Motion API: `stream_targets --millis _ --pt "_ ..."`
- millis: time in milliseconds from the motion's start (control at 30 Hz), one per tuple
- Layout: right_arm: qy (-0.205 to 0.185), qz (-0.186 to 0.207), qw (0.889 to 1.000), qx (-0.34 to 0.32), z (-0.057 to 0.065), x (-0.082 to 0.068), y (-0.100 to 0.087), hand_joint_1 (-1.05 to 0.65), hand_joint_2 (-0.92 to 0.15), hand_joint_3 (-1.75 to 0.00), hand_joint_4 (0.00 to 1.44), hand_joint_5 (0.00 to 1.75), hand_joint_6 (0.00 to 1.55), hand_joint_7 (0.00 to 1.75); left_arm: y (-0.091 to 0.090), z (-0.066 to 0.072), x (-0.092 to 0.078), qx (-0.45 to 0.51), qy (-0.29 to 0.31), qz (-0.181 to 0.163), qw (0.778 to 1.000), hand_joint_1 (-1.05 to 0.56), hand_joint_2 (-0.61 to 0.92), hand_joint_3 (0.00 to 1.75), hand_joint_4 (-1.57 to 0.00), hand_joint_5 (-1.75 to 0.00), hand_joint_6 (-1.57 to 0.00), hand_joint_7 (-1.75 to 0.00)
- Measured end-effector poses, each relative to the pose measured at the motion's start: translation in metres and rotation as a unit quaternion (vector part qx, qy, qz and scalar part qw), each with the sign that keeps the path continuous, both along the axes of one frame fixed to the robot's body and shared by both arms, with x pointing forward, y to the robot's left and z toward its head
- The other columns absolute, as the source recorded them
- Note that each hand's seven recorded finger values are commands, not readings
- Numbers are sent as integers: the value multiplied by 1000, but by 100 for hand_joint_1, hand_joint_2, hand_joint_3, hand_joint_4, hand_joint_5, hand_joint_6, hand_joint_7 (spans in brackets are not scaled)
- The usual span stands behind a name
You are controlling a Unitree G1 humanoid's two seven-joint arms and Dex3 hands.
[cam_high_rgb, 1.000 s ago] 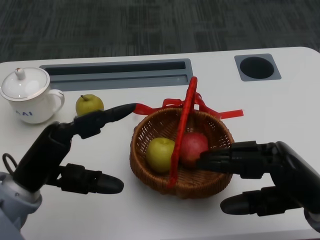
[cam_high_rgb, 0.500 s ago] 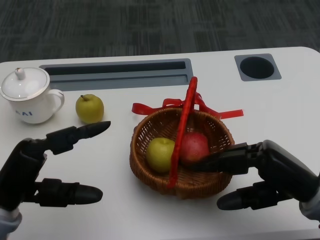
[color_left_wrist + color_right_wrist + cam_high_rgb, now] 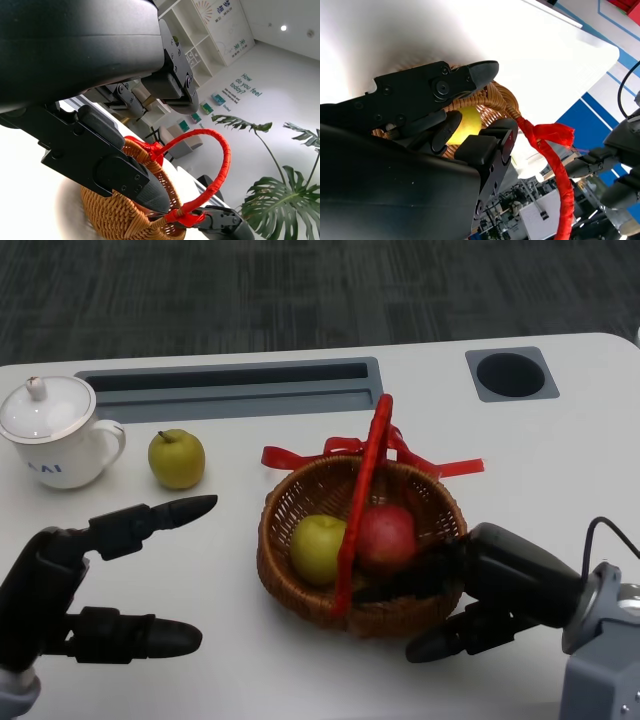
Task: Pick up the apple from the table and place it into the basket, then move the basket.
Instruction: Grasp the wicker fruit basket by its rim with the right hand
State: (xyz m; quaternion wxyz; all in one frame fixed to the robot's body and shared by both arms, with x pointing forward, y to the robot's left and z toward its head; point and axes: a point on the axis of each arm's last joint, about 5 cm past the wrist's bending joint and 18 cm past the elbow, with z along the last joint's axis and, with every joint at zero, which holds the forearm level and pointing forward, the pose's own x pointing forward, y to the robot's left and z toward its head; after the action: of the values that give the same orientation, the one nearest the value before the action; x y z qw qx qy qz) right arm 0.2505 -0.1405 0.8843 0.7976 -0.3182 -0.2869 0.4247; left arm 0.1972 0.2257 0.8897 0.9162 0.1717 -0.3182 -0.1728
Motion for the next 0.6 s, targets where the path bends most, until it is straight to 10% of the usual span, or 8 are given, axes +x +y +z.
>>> stream_targets --millis 600 --pt "5 -14 992 -122 -16 18 30 -51 -87 0 94 1 82 1 -8 -2 0 -17 -10 0 1000 -68 71 0 -80 -3 -74 -2"
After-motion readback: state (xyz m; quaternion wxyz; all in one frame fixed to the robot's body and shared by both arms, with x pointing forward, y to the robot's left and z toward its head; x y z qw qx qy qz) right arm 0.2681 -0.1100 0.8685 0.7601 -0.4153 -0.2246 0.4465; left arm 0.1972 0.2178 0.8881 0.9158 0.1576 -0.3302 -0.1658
